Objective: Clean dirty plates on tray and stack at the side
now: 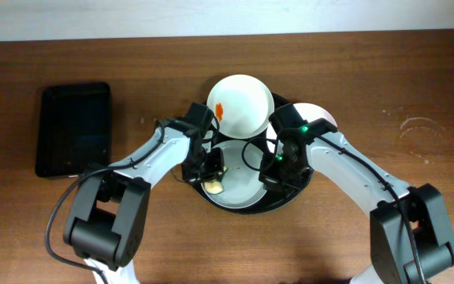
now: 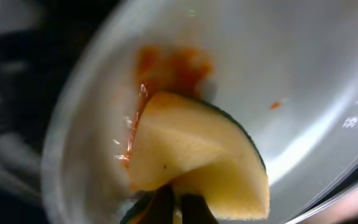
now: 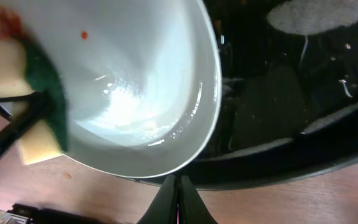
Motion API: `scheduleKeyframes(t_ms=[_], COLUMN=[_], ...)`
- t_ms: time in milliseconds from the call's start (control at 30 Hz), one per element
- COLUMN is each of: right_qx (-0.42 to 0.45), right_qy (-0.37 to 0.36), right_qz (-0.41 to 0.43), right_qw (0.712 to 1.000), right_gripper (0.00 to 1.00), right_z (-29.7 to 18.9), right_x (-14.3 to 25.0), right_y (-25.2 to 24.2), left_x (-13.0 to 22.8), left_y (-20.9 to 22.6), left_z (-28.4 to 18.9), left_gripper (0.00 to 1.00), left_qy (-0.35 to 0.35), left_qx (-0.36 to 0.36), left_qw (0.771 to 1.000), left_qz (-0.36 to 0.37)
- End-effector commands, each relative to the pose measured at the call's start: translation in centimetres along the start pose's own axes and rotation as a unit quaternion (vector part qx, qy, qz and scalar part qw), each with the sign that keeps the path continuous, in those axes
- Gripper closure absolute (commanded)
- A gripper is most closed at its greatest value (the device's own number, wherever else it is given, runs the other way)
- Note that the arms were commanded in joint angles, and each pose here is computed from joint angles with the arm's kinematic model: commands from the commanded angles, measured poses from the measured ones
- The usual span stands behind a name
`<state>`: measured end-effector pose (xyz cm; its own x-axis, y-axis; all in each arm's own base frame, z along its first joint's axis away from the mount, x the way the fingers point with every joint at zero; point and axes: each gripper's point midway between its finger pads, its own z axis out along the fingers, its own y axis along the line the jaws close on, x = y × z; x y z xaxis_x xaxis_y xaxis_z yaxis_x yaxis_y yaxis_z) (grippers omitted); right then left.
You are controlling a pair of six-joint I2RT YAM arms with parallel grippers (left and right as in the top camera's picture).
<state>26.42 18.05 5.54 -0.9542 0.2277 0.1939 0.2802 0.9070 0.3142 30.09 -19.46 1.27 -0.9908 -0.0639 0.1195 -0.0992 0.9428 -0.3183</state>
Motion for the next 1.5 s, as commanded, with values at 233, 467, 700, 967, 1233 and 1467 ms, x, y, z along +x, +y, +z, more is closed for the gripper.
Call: scheduleKeyframes(t_ms=[233,467,700,967,1233,1467], right_qx=[0.029,0.015,0.030,0.030,0.056,0.097], right_qy=[-0.040,-0.037,-0.017,-0.021,-0.059,-0.087], right_qz=[-0.001,0.014,0.045,0.046,0.026,-0.042], right_qw=[0.999,0.999,0.998,0.998,0.996,0.991], right_gripper=[0.67,0.67,0.96,0.96,0.96,0.96], right_z=[0.7,4.4,6.8,6.0,3.6,0.9], right_x=[-2.1,-3.4,-3.7,-3.5,-4.0,-4.5], right_y=[-0.6,0.8,-0.2,-0.2,-0.6,-1.2], left_x=[-3.0,-2.8,-2.7,-4.1,-6.4,-5.0], left_y=[2.8,2.5,2.3,7.0,3.9,-1.5], left_z=[-1.4,-1.3,-1.2,-4.3,-6.7,-4.8], left_gripper=[1.00,1.00,1.00,1.00,1.00,1.00], left_qy=[-0.071,-0.067,-0.065,-0.107,-0.142,-0.094], left_qx=[-0.165,-0.162,-0.156,-0.306,-0.270,-0.113], left_qw=[0.981,0.982,0.983,0.943,0.949,0.983], left_qz=[0.068,0.075,0.075,0.072,0.084,0.114])
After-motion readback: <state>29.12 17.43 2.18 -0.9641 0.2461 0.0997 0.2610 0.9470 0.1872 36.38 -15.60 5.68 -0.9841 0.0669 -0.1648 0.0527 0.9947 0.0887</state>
